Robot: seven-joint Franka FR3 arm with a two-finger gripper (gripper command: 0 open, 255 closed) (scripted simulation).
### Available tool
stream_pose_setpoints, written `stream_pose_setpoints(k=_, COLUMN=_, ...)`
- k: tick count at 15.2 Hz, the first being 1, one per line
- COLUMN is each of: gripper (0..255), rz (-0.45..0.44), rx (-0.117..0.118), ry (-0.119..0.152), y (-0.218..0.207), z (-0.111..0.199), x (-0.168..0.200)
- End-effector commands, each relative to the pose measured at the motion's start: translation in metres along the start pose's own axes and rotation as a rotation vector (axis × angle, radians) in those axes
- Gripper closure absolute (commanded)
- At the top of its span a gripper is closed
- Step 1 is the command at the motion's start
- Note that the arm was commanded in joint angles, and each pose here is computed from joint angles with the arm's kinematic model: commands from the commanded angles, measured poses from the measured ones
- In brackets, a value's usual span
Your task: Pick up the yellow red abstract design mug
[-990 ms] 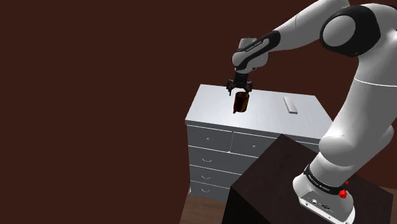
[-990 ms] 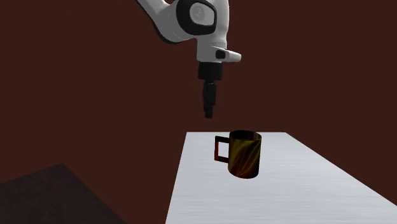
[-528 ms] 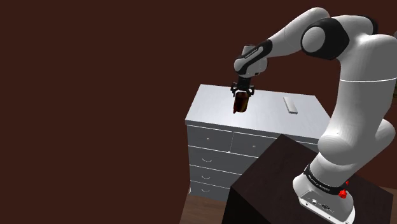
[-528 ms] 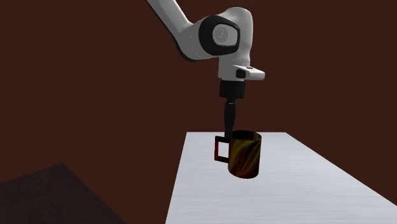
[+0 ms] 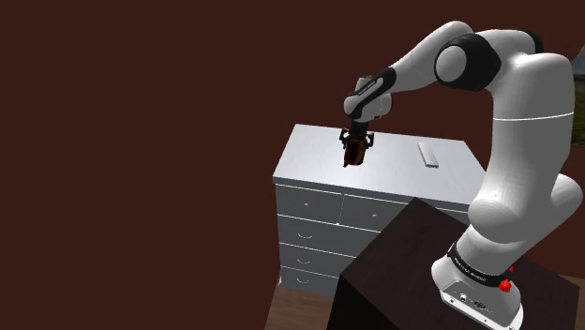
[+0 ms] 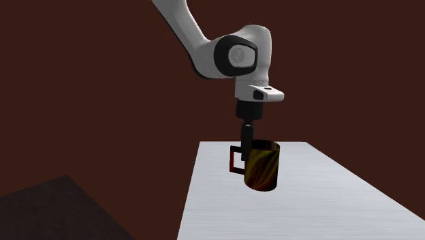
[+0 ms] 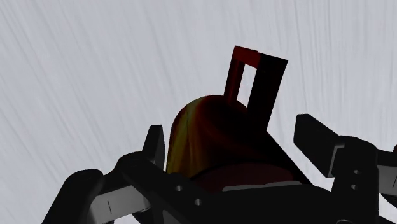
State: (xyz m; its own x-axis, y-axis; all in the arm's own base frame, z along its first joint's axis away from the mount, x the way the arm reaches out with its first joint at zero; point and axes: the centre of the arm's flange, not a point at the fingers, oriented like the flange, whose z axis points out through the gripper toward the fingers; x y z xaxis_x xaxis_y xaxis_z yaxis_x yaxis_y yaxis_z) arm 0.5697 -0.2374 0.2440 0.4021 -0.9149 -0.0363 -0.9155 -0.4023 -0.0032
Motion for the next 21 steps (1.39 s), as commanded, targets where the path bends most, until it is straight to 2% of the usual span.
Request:
stream_pose_setpoints(k=1, gripper=0, rz=0.000, rx=0.000, ry=0.000, y=0.000, z=0.004, x=0.000)
stream_pose_setpoints(k=2, gripper=255, rz=0.000, rx=0.000, ry=0.000, y=0.000, z=0.004, x=0.001)
stream_pose_setpoints(k=11, gripper=255, rz=0.000, rx=0.000, ry=0.000, y=0.000, z=0.004, x=0.000)
stream_pose_setpoints(k=21, gripper=255, rz=0.000, rx=0.000, ry=0.000, y=0.000, z=-0.049, x=-0.001)
